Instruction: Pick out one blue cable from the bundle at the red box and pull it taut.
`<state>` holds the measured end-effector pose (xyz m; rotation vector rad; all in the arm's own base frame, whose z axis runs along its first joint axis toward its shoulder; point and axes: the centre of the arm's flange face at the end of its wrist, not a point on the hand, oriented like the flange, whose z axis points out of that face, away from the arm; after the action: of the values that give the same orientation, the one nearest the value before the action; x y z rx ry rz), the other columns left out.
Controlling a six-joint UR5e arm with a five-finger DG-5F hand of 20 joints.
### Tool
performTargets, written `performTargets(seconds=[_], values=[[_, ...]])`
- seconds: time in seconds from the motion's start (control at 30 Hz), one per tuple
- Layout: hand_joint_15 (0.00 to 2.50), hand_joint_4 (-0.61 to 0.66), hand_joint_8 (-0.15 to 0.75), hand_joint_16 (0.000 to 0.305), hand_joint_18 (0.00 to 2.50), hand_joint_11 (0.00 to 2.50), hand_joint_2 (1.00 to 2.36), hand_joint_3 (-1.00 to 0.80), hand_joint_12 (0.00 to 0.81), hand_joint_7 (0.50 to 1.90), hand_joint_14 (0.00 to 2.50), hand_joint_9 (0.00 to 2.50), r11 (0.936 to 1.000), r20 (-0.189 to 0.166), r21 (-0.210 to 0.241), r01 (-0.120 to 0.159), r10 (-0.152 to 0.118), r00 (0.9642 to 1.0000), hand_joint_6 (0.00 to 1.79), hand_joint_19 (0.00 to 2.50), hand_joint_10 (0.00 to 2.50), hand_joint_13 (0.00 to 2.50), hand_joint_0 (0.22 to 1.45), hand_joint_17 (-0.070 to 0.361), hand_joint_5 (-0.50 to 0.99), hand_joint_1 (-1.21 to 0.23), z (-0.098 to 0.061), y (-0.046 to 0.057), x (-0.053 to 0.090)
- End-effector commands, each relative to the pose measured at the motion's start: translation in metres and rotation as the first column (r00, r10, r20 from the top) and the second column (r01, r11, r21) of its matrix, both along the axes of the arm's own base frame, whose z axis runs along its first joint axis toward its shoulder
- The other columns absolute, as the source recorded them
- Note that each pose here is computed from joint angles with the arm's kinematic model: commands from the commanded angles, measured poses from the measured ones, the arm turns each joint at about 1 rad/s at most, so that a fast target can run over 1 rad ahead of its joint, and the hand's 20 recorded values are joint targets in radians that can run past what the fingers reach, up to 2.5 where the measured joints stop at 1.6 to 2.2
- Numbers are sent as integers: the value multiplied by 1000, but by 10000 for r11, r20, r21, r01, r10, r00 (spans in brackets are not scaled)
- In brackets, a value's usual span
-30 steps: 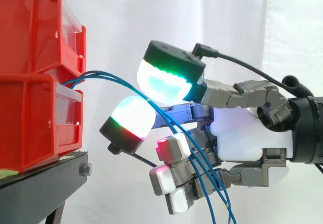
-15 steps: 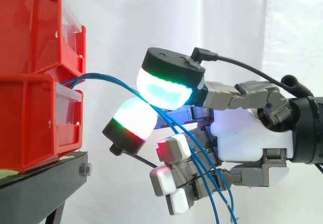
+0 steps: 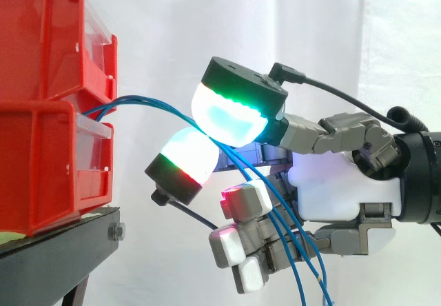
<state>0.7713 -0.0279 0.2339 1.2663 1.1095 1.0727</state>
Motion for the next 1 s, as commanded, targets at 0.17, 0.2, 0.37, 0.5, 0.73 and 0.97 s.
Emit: performTargets(seconds=[0.17, 0.2, 0.37, 0.5, 0.73, 0.97], values=[[676, -179, 294, 48, 977, 911, 1000, -500, 353, 1198, 28, 1364, 10000, -85, -15, 0, 0, 10000, 954, 643, 37, 1112, 761, 107, -81, -943, -1, 0, -1], [677, -179, 292, 47, 978, 907, 1000, -500, 351, 1194, 28, 1369, 10000, -85, -15, 15, -15, 10000, 954, 639, 36, 1114, 753, 107, -80, -950, -1, -1, -1], [677, -164, 287, 47, 980, 914, 1000, -500, 348, 1161, 27, 1379, 10000, -85, -15, 0, 0, 10000, 951, 648, 39, 1117, 713, 107, -76, -951, -1, 0, -1], [670, -42, 290, 49, 950, 905, 1000, -500, 355, 917, 28, 1379, 10000, -100, -18, 0, 0, 9999, 938, 663, 36, 1101, 576, 110, -71, -879, -2, 0, -1], [653, 30, 320, 59, 986, 864, 1000, -500, 401, 930, 23, 1368, 10000, -85, -15, 0, 0, 10000, 888, 629, 34, 1119, 438, 132, -76, -830, -1, 0, -1], [664, 26, 296, 52, 913, 884, 1000, -500, 373, 947, 26, 1347, 10000, -70, -13, 0, 0, 10000, 877, 672, 36, 1082, 540, 118, -81, -655, 0, 0, 0]])
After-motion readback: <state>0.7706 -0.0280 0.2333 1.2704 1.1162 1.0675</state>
